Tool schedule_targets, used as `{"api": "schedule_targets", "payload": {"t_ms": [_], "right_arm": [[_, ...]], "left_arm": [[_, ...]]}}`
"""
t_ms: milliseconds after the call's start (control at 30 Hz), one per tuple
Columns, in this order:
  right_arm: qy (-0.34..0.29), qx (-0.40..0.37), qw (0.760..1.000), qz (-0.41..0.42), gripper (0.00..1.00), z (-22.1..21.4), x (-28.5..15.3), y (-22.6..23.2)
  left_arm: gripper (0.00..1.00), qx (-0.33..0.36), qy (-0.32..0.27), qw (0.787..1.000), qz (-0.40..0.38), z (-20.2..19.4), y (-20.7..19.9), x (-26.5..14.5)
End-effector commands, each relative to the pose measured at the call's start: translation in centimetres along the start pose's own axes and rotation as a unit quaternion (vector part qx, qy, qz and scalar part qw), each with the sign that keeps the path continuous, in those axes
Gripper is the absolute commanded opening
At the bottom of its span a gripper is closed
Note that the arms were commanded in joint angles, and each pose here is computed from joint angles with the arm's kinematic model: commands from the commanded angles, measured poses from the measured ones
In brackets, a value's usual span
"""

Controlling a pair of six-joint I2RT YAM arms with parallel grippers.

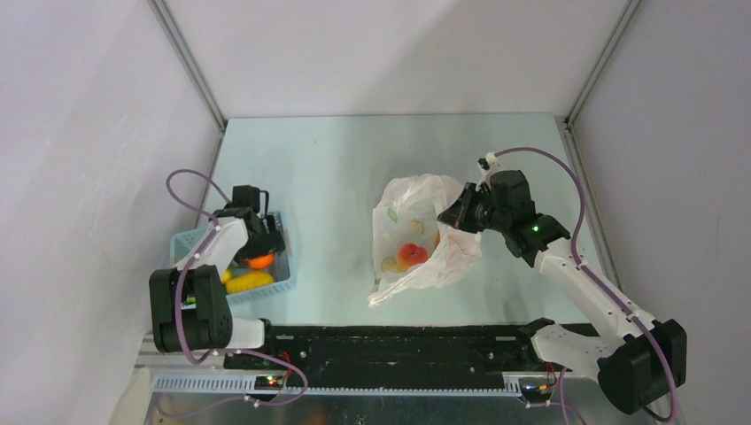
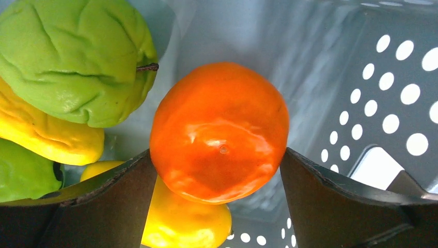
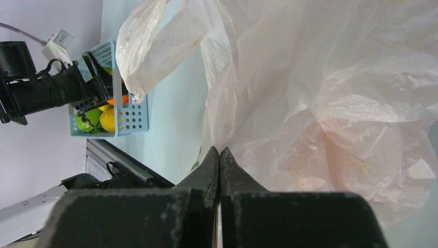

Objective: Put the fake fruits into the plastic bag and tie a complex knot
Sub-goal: Pick up the fake fruit from the bin.

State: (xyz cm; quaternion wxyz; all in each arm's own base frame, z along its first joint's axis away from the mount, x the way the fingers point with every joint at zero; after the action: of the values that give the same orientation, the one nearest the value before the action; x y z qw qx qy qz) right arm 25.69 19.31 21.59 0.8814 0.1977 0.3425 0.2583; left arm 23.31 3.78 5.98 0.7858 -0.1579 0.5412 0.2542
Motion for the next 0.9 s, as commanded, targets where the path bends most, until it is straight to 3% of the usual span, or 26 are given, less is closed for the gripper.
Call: {"api": "schedule_targets", "payload": {"t_ms": [0, 267, 867], "right_arm": [[-0.026, -0.005, 1.0, 0.012, 0.0, 1.2, -0.3, 0.6], [-0.025, -0.002, 1.0, 0.008, 0.0, 1.1, -0.3, 0.3], [-0.038, 0.003, 0.999, -0.001, 0.0, 1.4, -0.7, 0.0]], "left_arm": [[0.85, 0.013, -0.015, 1.0, -0.009, 1.2, -0.6, -0.7], [0.67, 0.014, -0.043, 0.999, -0.009, 1.9, -0.2, -1.7], [0.61, 0.026, -0.156, 0.98, -0.123, 3.9, -1.9, -6.6]]}}
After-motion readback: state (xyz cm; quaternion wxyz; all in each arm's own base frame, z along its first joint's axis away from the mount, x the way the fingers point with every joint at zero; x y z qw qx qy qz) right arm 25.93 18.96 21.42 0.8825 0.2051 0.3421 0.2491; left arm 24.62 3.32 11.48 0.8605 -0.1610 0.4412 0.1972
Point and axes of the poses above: each gripper's point midway between its finger pads, its own x axis out along the fingers, its own y axis along the line the jaws close on, z = x × y, the point moved 2 cm from there along -x, back along the fingers, and after that the axes turned 9 degrees about -x, right-handed, at the moved point
